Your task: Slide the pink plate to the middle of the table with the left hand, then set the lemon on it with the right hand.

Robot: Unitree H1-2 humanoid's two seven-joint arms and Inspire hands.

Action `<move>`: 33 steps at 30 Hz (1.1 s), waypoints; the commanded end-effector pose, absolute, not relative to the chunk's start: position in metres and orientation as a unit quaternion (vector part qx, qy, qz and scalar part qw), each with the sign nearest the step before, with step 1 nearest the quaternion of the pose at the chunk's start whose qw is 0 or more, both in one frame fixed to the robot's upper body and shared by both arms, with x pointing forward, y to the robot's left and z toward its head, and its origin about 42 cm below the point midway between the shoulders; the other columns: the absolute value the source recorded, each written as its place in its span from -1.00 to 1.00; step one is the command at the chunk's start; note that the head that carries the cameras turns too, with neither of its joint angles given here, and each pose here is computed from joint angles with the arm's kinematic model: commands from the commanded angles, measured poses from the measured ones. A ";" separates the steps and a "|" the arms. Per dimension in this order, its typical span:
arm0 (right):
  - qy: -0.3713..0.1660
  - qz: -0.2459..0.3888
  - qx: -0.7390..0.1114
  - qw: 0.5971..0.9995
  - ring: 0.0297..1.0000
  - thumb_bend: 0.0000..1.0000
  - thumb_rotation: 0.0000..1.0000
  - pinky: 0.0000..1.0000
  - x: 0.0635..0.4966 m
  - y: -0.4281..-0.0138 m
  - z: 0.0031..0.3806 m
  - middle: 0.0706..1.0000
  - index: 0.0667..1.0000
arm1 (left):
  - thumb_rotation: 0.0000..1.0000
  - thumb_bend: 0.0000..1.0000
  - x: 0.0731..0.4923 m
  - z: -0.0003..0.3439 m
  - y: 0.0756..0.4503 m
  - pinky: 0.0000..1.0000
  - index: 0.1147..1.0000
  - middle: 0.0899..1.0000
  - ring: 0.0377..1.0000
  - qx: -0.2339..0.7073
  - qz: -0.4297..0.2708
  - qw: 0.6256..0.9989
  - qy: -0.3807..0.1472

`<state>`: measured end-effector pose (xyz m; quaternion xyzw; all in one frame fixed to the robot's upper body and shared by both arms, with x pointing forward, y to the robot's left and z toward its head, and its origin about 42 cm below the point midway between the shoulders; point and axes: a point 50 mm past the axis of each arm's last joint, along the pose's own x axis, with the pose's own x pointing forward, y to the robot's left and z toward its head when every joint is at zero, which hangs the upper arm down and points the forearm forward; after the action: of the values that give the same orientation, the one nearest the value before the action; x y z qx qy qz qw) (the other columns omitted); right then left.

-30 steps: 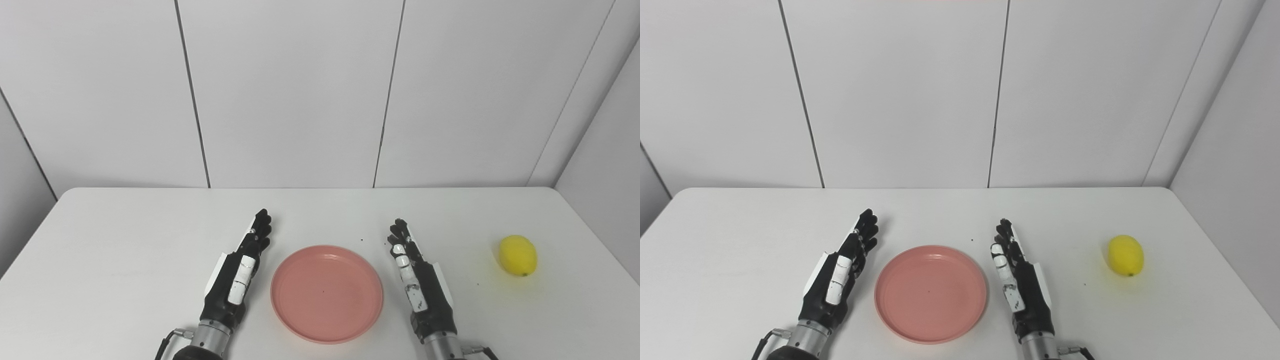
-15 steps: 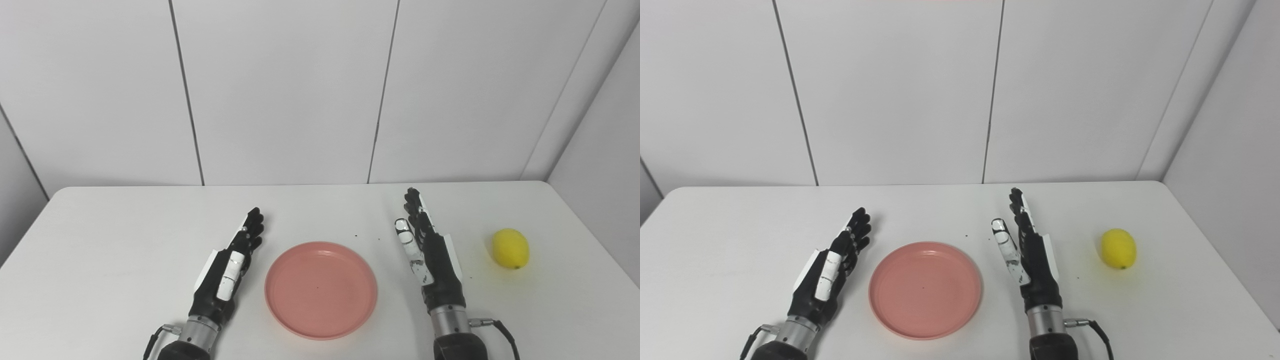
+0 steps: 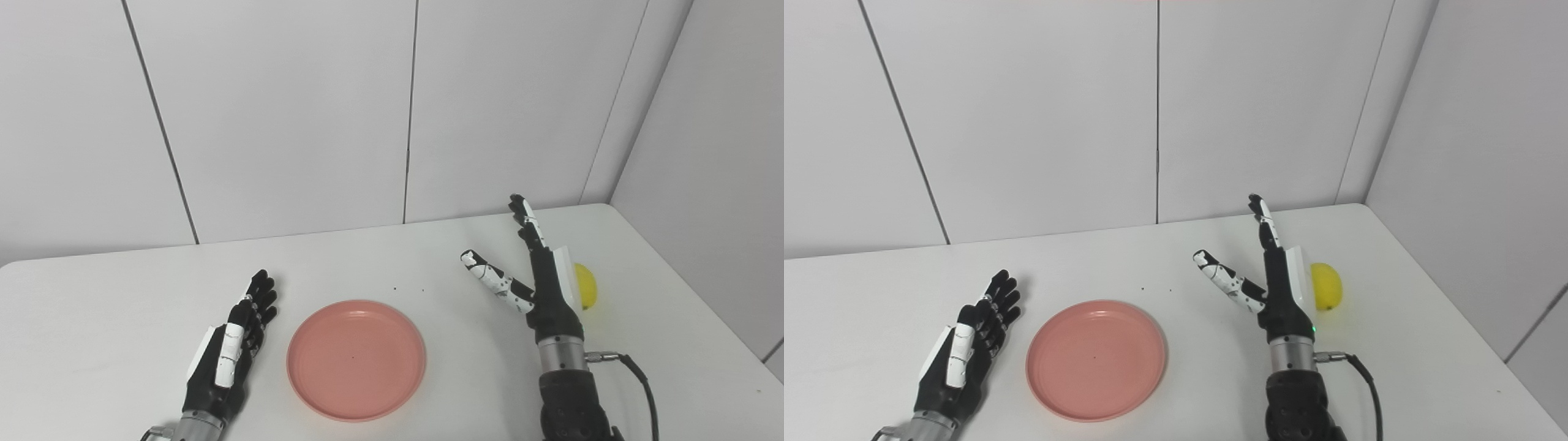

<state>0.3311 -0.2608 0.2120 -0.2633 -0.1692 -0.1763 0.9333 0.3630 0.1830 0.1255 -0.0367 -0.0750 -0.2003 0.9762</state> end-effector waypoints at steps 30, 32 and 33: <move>-0.088 -0.302 -0.449 0.836 0.70 0.57 -0.34 0.59 0.360 -0.313 0.237 0.74 0.76 | 1.00 0.70 0.359 0.079 0.229 1.00 0.99 1.00 1.00 -0.047 -0.190 0.980 -0.024; -0.081 -0.305 -0.453 0.834 0.70 0.58 -0.35 0.60 0.362 -0.316 0.237 0.74 0.76 | 1.00 0.70 0.359 0.080 0.229 1.00 0.99 1.00 1.00 -0.047 -0.191 0.980 -0.025; -0.075 -0.306 -0.458 0.831 0.71 0.58 -0.36 0.61 0.363 -0.318 0.237 0.74 0.77 | 1.00 0.69 0.359 0.080 0.229 1.00 0.99 1.00 1.00 -0.048 -0.192 0.980 -0.027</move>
<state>0.3544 -0.3143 0.2115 -0.4499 -0.0427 -0.2769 0.8480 0.3862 0.2153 0.1223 -0.0371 -0.0832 -0.2056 0.9744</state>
